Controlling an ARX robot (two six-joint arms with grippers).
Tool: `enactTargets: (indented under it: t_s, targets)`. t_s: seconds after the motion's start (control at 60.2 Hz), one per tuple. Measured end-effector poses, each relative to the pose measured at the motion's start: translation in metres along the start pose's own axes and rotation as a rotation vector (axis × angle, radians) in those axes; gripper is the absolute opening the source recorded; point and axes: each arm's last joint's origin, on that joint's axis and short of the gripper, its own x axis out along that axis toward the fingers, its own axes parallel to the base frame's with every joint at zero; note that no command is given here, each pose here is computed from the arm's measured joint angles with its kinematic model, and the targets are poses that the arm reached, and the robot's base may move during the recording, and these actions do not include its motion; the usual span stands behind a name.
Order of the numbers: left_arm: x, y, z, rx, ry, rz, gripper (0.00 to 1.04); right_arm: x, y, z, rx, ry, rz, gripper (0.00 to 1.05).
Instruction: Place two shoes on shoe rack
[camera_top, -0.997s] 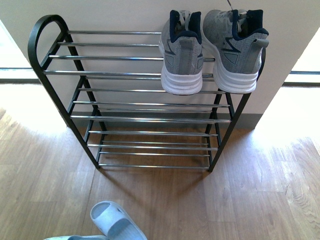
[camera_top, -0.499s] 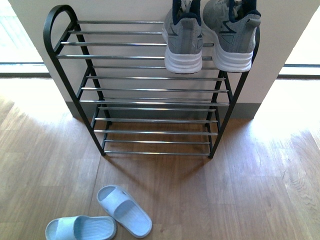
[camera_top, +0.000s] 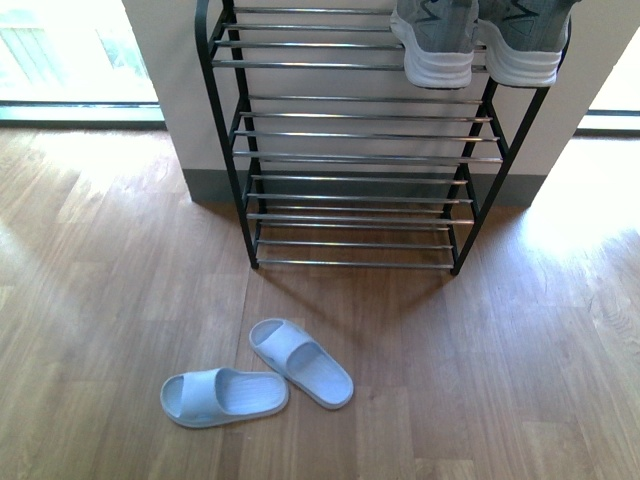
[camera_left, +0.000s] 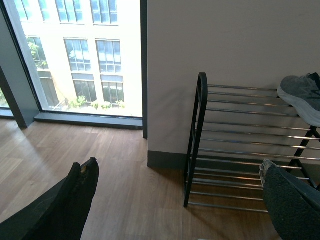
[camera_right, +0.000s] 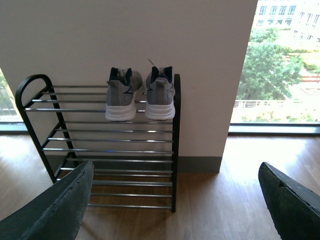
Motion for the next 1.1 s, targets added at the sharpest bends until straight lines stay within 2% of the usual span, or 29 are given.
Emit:
enactTargets:
  t_s: [1.097]
  targets:
    - [0.0, -0.0001, 0.0, 0.0, 0.0, -0.002, 0.95, 0.0, -0.0001, 0.0, 0.0, 0.0, -0.003, 0.96]
